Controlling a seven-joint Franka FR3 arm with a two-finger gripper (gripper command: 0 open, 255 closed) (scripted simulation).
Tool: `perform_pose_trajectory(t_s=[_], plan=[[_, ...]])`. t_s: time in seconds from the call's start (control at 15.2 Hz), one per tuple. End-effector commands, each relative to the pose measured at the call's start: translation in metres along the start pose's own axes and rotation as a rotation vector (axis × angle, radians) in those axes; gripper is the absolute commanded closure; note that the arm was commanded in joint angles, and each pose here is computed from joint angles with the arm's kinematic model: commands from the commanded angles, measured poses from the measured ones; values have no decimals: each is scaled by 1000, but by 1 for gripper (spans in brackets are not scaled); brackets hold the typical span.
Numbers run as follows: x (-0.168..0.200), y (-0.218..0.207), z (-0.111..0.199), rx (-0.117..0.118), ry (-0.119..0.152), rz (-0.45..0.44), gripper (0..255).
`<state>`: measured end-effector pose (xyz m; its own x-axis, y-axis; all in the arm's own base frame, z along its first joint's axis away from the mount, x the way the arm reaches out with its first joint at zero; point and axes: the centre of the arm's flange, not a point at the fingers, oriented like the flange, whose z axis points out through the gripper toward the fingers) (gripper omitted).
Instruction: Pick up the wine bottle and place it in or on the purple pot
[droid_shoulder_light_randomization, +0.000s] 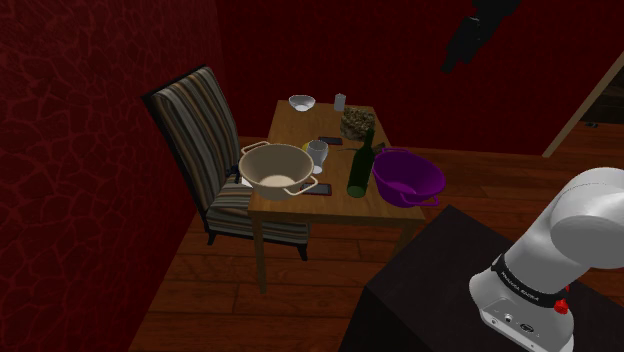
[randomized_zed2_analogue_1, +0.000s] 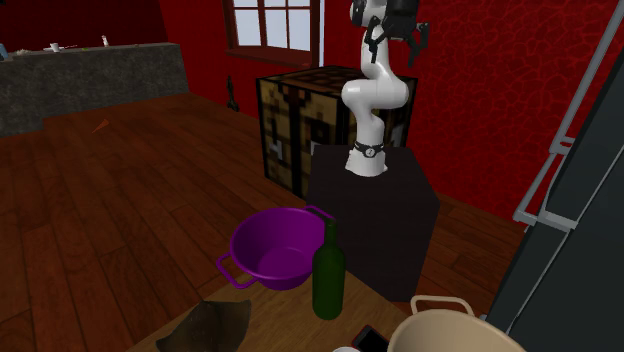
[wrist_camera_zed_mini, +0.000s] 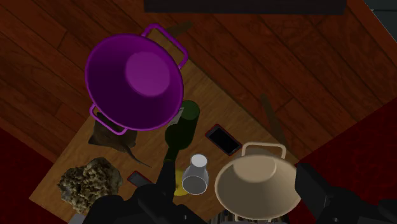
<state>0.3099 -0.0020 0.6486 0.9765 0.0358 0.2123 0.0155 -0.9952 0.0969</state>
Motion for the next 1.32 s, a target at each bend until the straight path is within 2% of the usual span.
perform_pose_trajectory(t_s=[0.0,1.25], plan=[[0,0,0,0,0,0,0],[119,93,214,97,-72,-12,0]])
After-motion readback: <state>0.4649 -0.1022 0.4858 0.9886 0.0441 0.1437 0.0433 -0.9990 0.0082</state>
